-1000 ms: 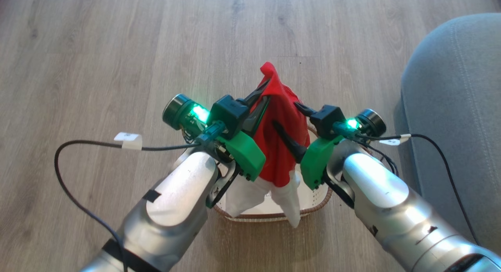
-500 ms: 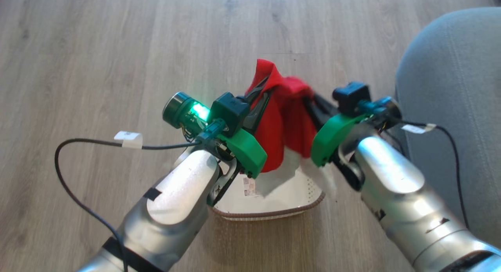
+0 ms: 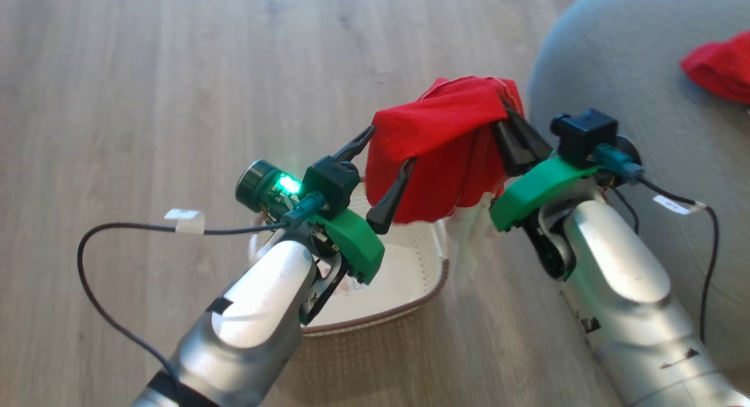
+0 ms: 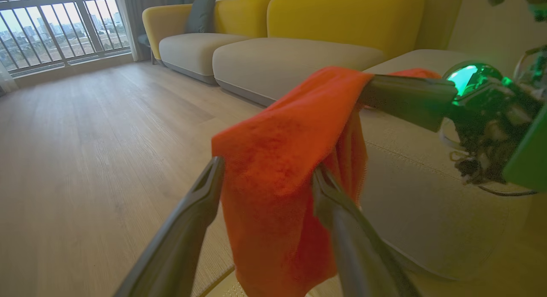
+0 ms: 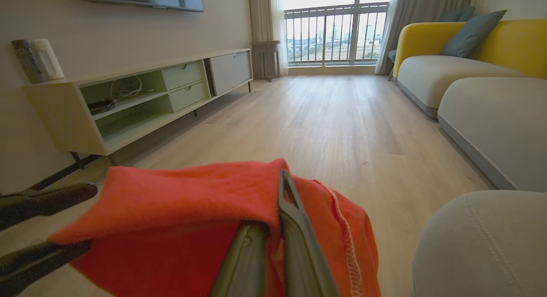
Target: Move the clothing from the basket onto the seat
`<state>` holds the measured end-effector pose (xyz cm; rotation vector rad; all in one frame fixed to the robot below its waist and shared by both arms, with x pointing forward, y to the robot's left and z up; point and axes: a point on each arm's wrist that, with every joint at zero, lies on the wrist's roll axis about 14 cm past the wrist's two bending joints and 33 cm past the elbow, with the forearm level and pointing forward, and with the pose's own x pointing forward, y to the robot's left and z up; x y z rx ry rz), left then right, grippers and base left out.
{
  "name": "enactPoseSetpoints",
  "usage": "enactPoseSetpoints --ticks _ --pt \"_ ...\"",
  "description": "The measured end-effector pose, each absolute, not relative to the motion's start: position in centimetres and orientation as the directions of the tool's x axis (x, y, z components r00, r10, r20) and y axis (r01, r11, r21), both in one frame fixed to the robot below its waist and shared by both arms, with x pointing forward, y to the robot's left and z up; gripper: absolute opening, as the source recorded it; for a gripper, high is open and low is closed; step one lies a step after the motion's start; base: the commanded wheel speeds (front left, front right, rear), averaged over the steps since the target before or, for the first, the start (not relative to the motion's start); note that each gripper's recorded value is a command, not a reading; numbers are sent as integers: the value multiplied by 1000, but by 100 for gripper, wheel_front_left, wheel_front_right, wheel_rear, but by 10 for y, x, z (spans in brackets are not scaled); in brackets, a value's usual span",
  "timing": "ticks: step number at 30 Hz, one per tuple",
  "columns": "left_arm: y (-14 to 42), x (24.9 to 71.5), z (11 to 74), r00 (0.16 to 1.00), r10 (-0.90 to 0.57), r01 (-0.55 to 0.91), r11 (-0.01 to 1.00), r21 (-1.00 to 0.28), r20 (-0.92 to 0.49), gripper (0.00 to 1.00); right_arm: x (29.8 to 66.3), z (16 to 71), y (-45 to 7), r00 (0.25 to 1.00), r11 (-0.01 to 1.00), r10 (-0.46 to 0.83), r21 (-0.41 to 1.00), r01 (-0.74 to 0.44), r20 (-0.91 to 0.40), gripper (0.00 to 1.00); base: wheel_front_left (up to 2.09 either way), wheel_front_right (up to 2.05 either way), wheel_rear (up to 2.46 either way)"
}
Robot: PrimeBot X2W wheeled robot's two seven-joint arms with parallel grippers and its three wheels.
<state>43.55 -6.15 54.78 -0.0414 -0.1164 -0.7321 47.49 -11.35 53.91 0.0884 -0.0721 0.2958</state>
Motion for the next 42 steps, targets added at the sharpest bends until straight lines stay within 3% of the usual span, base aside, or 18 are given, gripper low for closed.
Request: enactPoseSetpoints --ticks 11,29,35,42 --pt "-109 427 534 638 -763 769 638 -30 105 100 447 571 -213 980 995 30 93 -49 195 0 0 0 0" --pt "-182 395 528 480 -869 877 476 -68 118 100 347 574 -306 940 963 -262 118 241 217 0 0 0 0" --pt "-187 395 520 461 -880 887 455 -78 111 100 339 566 -317 938 957 -288 96 275 193 0 0 0 0" --pt "-185 399 502 455 -886 889 447 -103 86 100 360 592 -337 945 963 -237 -74 259 225 0 0 0 0"
